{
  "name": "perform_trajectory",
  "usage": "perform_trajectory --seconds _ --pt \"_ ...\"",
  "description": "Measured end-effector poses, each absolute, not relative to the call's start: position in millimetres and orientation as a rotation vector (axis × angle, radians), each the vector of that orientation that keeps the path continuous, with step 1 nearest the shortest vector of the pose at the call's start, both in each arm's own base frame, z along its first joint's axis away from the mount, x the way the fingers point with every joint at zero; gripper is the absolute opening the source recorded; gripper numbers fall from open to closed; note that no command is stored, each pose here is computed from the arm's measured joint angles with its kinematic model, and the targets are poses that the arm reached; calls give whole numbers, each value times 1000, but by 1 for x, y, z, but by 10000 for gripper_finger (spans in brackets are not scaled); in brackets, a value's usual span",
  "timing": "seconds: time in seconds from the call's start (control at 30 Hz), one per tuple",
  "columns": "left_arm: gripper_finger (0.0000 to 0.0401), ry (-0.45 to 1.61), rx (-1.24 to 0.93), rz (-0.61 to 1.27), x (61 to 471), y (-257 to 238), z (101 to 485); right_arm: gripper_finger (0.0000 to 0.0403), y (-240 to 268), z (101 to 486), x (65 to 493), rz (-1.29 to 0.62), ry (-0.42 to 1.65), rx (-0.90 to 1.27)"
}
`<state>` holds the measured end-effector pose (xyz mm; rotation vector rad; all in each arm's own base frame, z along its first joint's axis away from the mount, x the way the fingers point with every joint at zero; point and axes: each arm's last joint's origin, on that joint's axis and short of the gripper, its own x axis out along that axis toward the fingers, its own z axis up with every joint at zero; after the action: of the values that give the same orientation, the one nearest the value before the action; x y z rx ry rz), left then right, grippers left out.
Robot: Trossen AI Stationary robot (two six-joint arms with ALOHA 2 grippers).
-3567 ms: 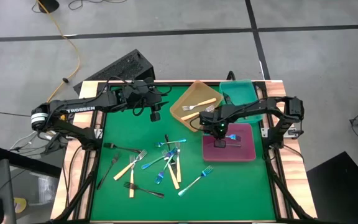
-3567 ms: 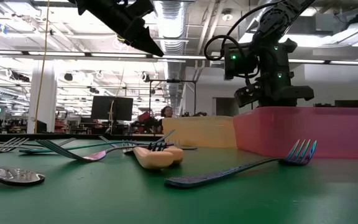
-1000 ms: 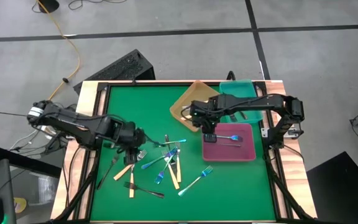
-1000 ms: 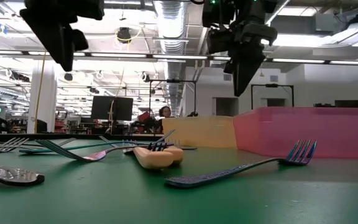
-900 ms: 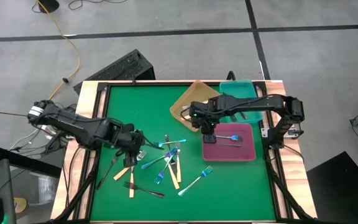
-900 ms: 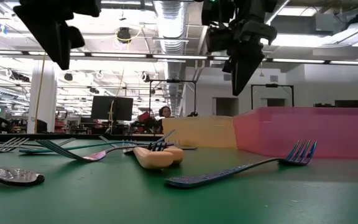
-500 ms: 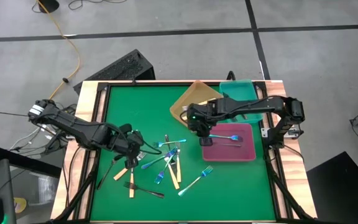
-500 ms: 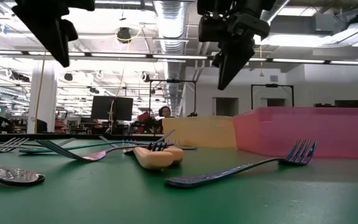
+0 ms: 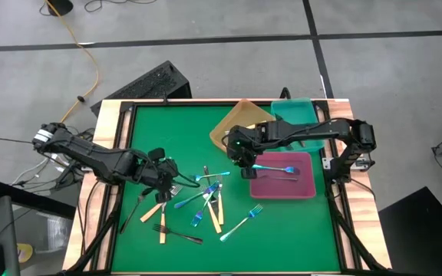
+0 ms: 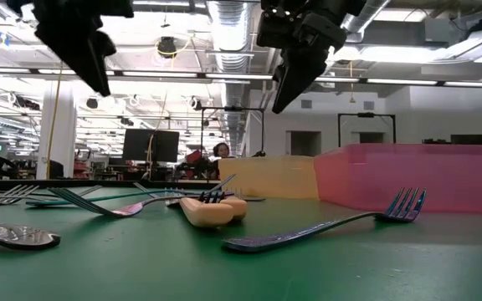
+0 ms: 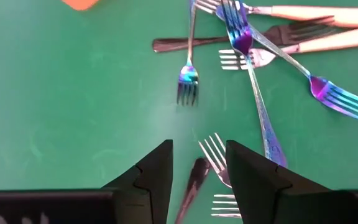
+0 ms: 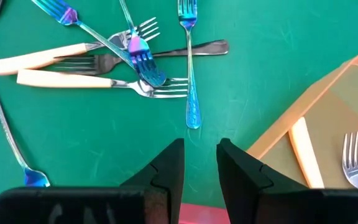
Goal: Sort silverware by color (type)
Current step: Put the orange fork into the orange bin
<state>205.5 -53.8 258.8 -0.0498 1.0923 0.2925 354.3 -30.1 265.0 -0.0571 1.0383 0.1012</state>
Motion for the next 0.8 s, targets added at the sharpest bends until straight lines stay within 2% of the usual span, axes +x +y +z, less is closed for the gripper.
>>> perform_trajectory --seconds 0.23,0.5,0.63,0.8 --pt "132 1005 -251 267 185 -49 234 118 -30 265 354 101 1042 -55" --pt "132 1065 -540 277 161 -54 191 118 -29 250 354 107 1037 -63" --pt "132 1099 -598 270 159 -56 187 118 -27 249 353 117 1036 -74" --pt "132 1111 -569 222 158 -60 187 118 -27 248 353 123 1036 -77"
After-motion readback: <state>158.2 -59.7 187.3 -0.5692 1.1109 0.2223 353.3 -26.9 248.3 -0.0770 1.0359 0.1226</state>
